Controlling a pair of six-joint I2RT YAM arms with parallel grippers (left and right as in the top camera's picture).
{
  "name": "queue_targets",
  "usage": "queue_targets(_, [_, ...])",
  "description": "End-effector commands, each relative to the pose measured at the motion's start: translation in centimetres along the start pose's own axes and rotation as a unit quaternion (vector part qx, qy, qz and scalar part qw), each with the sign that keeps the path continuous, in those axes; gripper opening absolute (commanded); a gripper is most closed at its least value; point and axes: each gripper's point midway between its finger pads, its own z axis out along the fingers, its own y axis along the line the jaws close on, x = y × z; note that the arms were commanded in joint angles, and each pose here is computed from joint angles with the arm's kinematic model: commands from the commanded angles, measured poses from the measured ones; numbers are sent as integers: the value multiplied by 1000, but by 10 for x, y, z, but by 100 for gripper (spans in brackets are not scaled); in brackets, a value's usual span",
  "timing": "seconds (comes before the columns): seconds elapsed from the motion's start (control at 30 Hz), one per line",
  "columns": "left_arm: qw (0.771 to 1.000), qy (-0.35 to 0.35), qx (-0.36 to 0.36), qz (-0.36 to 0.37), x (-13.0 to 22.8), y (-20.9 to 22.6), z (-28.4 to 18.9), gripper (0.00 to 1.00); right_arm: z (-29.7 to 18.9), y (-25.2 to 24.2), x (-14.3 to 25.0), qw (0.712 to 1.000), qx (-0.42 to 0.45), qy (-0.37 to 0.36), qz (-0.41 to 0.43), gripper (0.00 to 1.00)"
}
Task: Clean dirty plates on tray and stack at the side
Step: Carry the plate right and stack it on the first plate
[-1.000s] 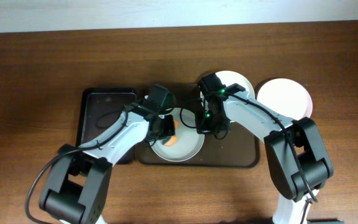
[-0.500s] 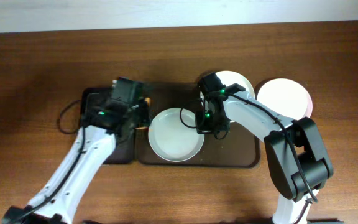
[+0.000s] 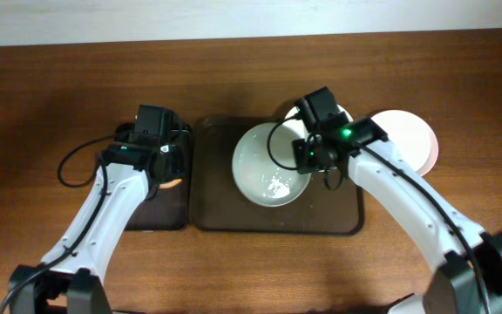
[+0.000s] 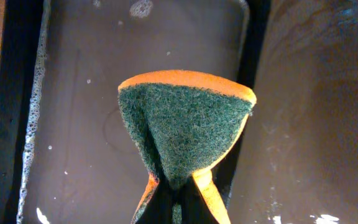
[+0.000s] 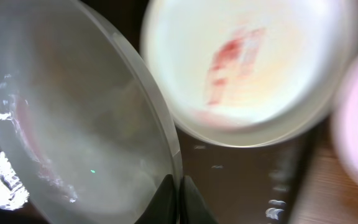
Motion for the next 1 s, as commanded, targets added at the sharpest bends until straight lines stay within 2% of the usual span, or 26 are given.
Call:
queue_targets(0.0, [999,11,-30,7,3,10,15,0,-31,-40,-15,992,108,-54,-23,4])
queue_targets(0.17, [998,37,-48,-16,7,30,34,0,-48,-56,-18,983,163,-75,-26,4])
queue_targets(0.33, [997,52,-53,-16,11,32,47,0,-63,-37,-22,965,226,-111,-78,4])
queue_targets(0.53, [997,50,-52,-17,10,31,47,0,-101,-1,-33,917,316,-202,-136,4])
queue_targets(0.7, [997,50,-52,-16,10,31,47,0,-127,28,-32,885,349,-259,-165,4])
queue_targets(0.97, [997,50,-52,-16,10,31,47,0,-129,45,-27,885,335,-269,-181,4])
